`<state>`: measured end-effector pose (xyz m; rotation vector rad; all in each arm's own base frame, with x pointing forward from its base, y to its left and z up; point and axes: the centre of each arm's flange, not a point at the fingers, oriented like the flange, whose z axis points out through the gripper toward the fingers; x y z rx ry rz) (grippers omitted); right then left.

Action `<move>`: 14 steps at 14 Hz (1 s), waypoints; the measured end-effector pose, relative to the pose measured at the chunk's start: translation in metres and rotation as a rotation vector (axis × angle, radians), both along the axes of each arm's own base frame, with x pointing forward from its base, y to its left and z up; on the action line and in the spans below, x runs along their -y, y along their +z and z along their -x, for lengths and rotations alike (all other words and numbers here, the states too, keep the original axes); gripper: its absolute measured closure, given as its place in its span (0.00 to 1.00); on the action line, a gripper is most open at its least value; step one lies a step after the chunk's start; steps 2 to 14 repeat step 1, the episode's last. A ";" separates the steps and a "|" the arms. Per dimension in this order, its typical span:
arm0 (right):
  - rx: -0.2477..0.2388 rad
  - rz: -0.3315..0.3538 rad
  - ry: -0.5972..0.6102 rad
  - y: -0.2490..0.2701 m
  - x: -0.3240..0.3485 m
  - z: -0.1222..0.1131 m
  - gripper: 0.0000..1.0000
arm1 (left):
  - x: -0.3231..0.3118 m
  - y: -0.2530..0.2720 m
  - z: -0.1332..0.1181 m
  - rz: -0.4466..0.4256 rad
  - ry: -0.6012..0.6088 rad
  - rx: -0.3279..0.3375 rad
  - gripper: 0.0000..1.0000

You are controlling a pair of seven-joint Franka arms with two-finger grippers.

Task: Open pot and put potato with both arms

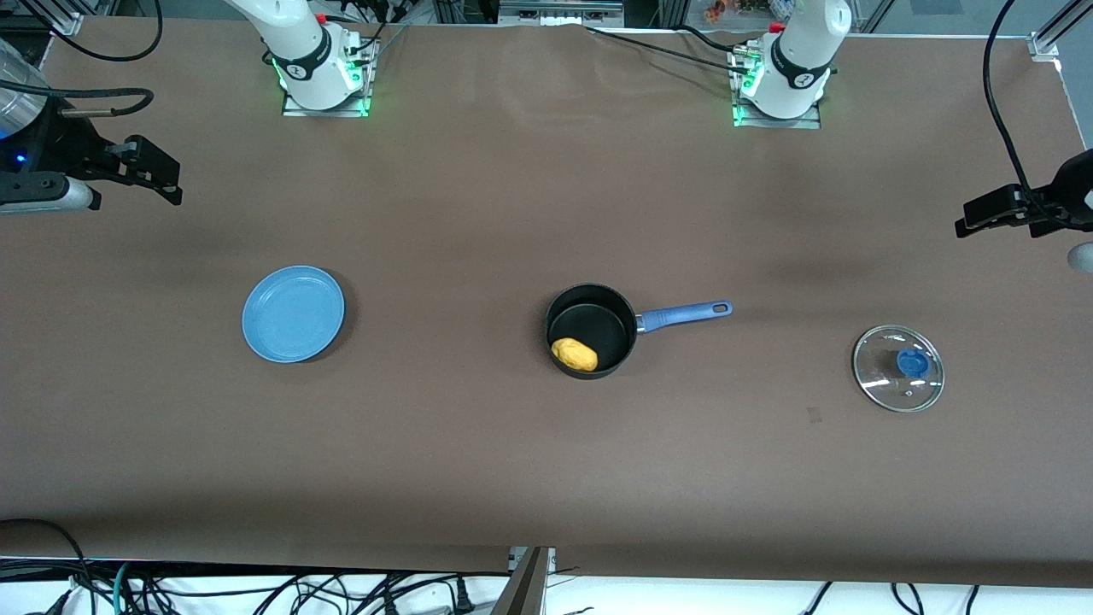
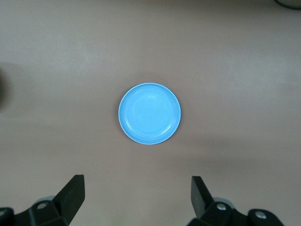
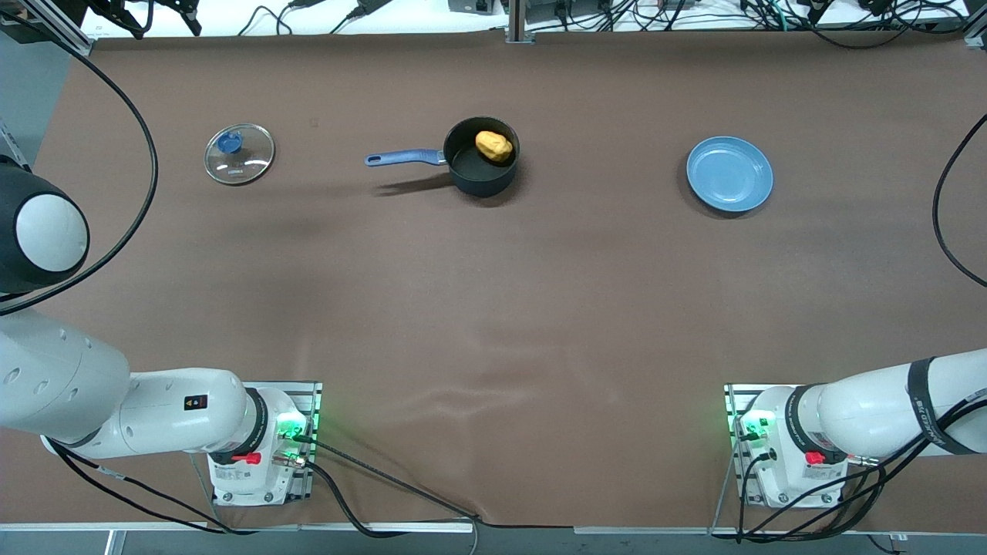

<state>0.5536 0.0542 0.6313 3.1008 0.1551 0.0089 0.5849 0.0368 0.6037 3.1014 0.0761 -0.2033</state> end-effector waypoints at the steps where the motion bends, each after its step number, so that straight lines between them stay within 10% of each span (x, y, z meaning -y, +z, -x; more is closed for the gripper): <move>1: -0.001 0.000 0.000 0.000 0.000 0.000 0.00 | 0.000 0.000 0.000 0.000 0.000 0.000 0.00; 14: -0.001 0.000 0.000 0.000 0.000 0.000 0.00 | 0.000 0.000 0.000 0.000 0.000 0.000 0.00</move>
